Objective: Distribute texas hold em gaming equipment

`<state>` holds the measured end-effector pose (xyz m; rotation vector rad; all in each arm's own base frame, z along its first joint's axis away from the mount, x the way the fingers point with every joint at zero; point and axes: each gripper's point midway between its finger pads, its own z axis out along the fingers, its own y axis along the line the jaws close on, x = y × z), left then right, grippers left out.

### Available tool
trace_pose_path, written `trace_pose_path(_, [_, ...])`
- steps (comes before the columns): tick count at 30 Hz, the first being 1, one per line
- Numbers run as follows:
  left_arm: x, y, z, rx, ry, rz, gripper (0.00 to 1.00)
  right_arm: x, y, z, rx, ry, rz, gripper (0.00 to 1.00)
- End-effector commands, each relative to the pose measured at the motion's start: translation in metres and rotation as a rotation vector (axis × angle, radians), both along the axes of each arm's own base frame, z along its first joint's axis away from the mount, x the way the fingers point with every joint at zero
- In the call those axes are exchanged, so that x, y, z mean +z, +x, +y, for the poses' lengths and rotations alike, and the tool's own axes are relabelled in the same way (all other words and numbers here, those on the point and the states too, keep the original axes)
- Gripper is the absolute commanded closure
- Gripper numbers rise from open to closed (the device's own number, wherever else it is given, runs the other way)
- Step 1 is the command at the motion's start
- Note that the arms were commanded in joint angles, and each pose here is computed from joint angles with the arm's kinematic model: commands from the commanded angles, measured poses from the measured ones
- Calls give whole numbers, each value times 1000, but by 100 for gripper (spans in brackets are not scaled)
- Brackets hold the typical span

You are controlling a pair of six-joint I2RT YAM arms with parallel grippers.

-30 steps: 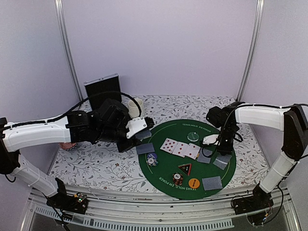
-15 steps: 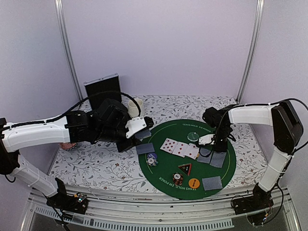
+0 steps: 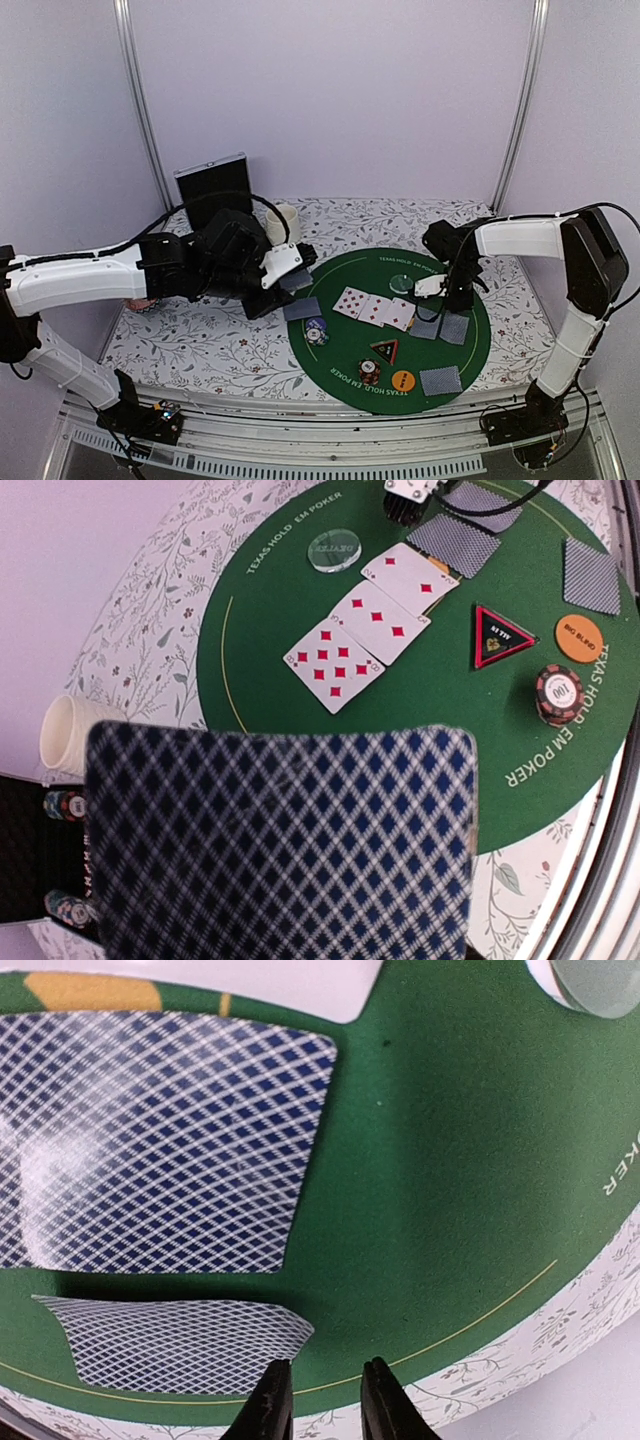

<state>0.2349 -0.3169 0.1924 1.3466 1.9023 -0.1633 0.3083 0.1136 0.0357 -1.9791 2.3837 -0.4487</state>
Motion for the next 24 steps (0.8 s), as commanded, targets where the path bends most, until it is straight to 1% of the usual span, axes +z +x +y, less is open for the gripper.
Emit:
trace_pose_path(1, [-16,6,8,135,-87,110,56,15,9,2,5,14,-58,67])
trace_pose_path(4, [-44,13,23,291,-126,210,55,26,16,0,-6,0,-116,57])
trace_pose_path(5, [-55,16,31,359,-136,244,56,35,24,2,-11,3,-167,53])
trace_pose_path(7, [-74,22,48,475,-151,286,56,59,43,13,-24,66,-282,40])
trace_pose_path(8, [-84,24,57,529,-158,301,56,72,50,22,-37,124,-325,27])
trace_pose_path(9, [-93,27,65,567,-164,310,55,84,53,30,-47,187,-357,4])
trace_pose_path(10, [-102,29,71,594,-169,320,55,107,62,41,-52,265,-414,0])
trace_pose_path(14, [-139,33,86,662,-130,366,55,158,68,62,-90,479,-546,1])
trace_pose_path(15, [-148,32,88,671,-113,376,53,168,67,65,-96,524,-570,1])
trace_pose_path(17, [-163,31,91,688,-86,396,44,193,67,67,-135,645,-607,1])
trace_pose_path(19, [-173,29,92,700,-76,410,35,218,70,62,-226,800,-627,1])
trace_pose_path(20, [-176,27,93,706,-79,418,28,219,71,53,-300,864,-624,1])
trace_pose_path(21, [-178,25,93,706,-88,428,21,223,75,40,-410,942,-624,1])
trace_pose_path(23, [-179,24,93,707,-101,434,5,226,77,24,-527,1058,-609,1])
trace_pose_path(24, [-178,23,94,712,-98,433,2,228,78,14,-575,1096,-632,1])
